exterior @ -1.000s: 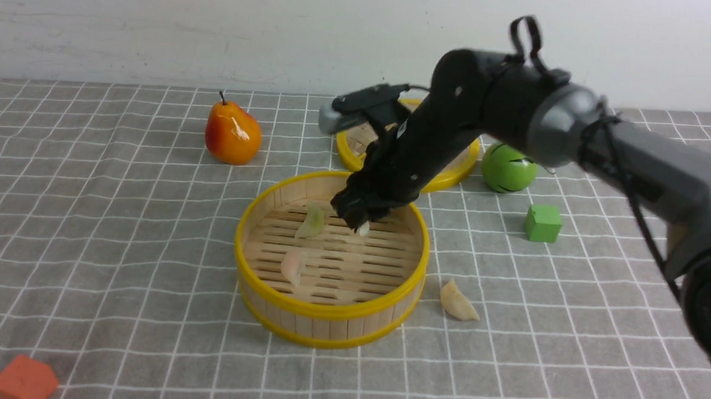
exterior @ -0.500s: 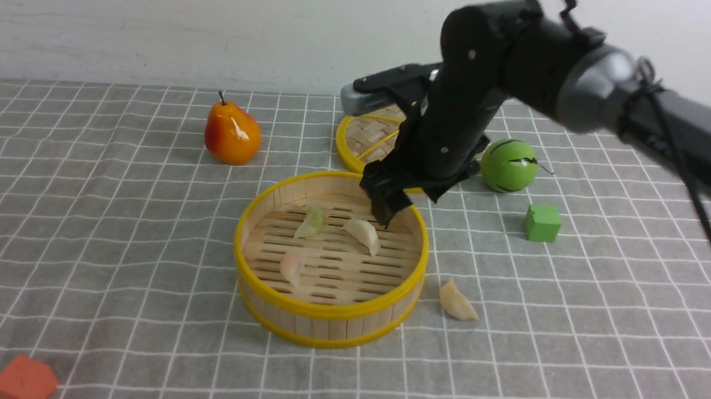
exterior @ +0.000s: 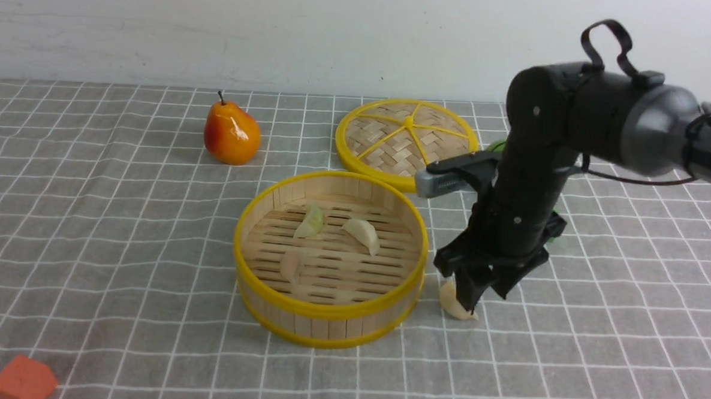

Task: Put the dumplings into the steamer on the table with the grey tablecloth.
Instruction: 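Reach for and grasp a dumpling lying on the table beside the steamer, then place the dumpling in the bamboo steamer basket with the right gripper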

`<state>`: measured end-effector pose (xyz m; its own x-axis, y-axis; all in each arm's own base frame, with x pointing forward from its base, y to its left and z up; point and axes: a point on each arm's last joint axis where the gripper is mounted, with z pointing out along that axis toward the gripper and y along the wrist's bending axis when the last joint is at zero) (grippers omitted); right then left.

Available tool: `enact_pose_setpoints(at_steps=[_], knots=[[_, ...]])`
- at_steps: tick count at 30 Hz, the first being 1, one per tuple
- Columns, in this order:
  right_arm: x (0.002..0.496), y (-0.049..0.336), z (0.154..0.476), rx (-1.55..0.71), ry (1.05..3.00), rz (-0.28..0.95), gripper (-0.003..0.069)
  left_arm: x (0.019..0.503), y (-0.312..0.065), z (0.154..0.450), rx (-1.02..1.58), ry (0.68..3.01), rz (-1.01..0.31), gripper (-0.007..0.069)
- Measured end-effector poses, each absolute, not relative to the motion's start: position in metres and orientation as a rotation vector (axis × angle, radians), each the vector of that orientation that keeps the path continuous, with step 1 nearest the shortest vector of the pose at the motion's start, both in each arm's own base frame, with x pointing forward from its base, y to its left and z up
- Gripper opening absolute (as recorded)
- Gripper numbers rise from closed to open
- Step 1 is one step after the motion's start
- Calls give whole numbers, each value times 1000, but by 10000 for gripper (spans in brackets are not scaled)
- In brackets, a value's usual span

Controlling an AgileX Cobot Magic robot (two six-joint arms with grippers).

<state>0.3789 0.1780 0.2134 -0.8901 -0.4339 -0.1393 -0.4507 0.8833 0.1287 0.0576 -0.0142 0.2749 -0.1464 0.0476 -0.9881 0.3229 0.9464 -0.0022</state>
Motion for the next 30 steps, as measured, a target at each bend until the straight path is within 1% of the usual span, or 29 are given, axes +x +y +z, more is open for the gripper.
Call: enact_pose_setpoints(at_steps=[3, 7, 8, 10, 14, 16, 17, 19, 21, 22, 24, 26, 27, 30], knots=[[384, 181, 194, -692, 2886, 245, 346, 58, -14, 275, 283, 1707, -241, -12], [391, 181, 174, -675, 2887, 233, 286, 58, -14, 275, 282, 1708, -242, -11], [392, 181, 166, -676, 2901, 231, 245, 58, -14, 275, 282, 1708, -242, -11], [392, 181, 165, -684, 2902, 232, 184, 58, -14, 275, 282, 1708, -242, -8], [391, 180, 168, -711, 2921, 212, 179, 58, -14, 275, 284, 1706, -238, -8], [390, 176, 181, -751, 2928, 161, 179, 58, -14, 275, 286, 1705, -234, -8], [389, 176, 187, -757, 2926, 155, 179, 58, -14, 275, 286, 1705, -234, -8], [389, 174, 213, -768, 2900, 143, 179, 58, -14, 275, 286, 1705, -234, -8], [389, 178, 244, -770, 2822, 187, 179, 58, -14, 275, 286, 1705, -234, -6], [388, 182, 253, -777, 2790, 219, 179, 58, -14, 275, 286, 1705, -234, -6], [385, 197, 275, -834, 2665, 309, 179, 58, -14, 275, 286, 1705, -234, -4], [383, 216, 282, -905, 2547, 388, 179, 58, -14, 275, 286, 1705, -234, -3], [382, 231, 280, -948, 2479, 432, 179, 58, -14, 275, 286, 1705, -234, -3], [384, 257, 258, -1002, 2419, 480, 179, 58, -14, 275, 287, 1704, -234, -3]])
